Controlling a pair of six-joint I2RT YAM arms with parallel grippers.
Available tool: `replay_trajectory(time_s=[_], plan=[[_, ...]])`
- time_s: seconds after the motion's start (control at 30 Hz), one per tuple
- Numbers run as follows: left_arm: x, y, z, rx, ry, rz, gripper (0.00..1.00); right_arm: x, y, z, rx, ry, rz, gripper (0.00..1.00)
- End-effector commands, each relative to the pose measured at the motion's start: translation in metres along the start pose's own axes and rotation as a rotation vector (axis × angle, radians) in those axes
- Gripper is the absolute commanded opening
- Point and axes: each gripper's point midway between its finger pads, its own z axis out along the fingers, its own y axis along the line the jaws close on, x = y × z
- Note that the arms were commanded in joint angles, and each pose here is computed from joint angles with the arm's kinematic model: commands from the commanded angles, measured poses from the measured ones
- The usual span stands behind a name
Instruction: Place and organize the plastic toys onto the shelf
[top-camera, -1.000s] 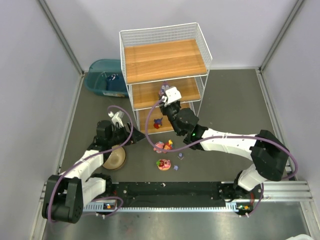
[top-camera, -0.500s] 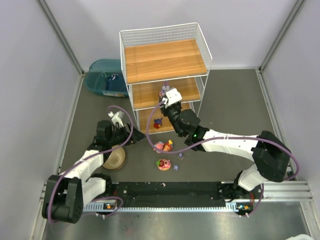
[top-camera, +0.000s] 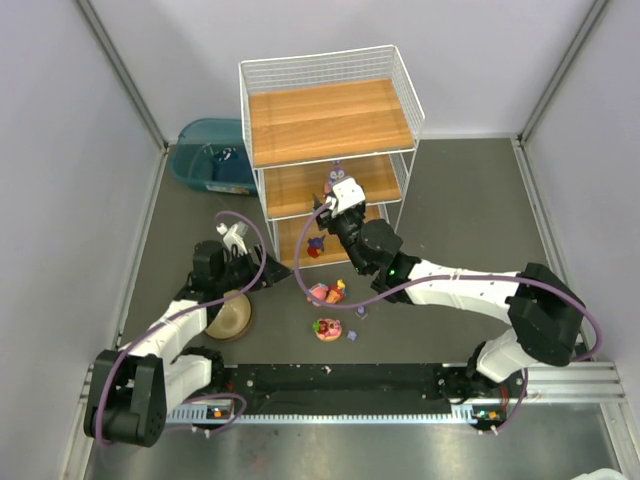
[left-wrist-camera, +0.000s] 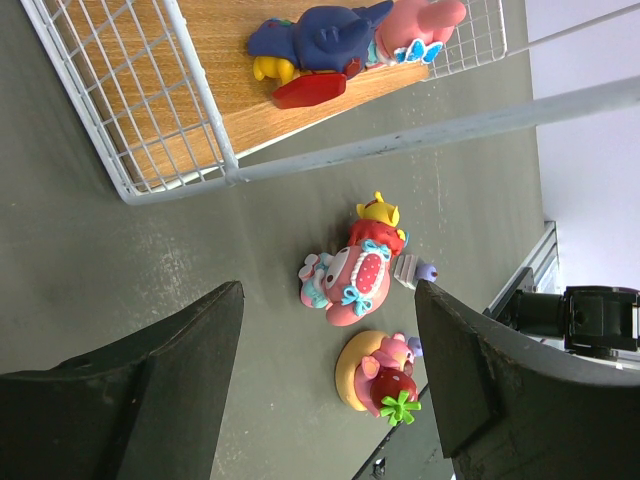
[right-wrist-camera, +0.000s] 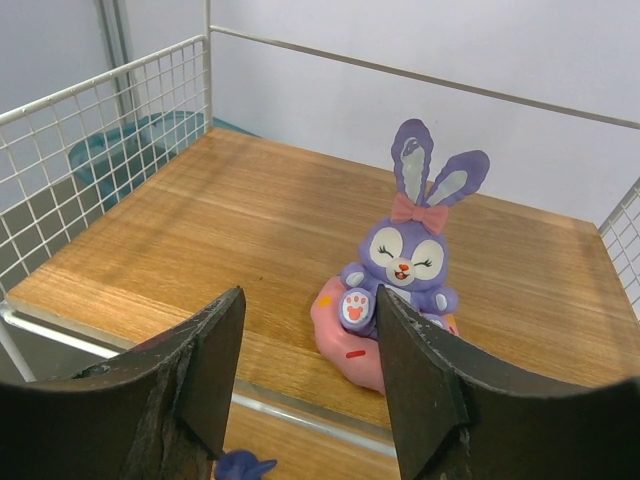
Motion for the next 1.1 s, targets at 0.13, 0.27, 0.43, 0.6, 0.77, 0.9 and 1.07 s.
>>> replay_trajectory(time_s=[0.13,0.27,0.43,0.6,0.77,0.9,1.07], plan=[[-0.014,-0.013,-0.001,0.046,-0.041,0.054,0.75,-0.01,-0.009,0.003,0.022,-0.01,0.004,0.59],[-0.014,-0.013,-0.001,0.047,-0.042,0.054,0.75,-0.017,-0.012,0.003,0.024,-0.024,0.006,0.6],[-0.014,-0.012,-0.001,0.045,-0.042,0.054,0.75,-0.023,-0.015,0.004,0.026,-0.037,0.01,0.61],[-0.014,-0.013,-0.001,0.045,-0.042,0.053,0.75,-0.03,-0.017,0.004,0.026,-0.051,0.018,0.62],[-0.015,-0.014,-0.001,0.048,-0.044,0.056,0.75,-0.038,-0.018,0.003,0.023,-0.065,0.032,0.66],[-0.015,-0.014,-0.001,0.05,-0.044,0.053,0.75,-0.046,-0.019,0.002,0.018,-0.08,0.047,0.68],[-0.015,-0.014,-0.001,0.05,-0.044,0.053,0.75,-0.052,-0.02,0.001,0.014,-0.091,0.06,0.7]])
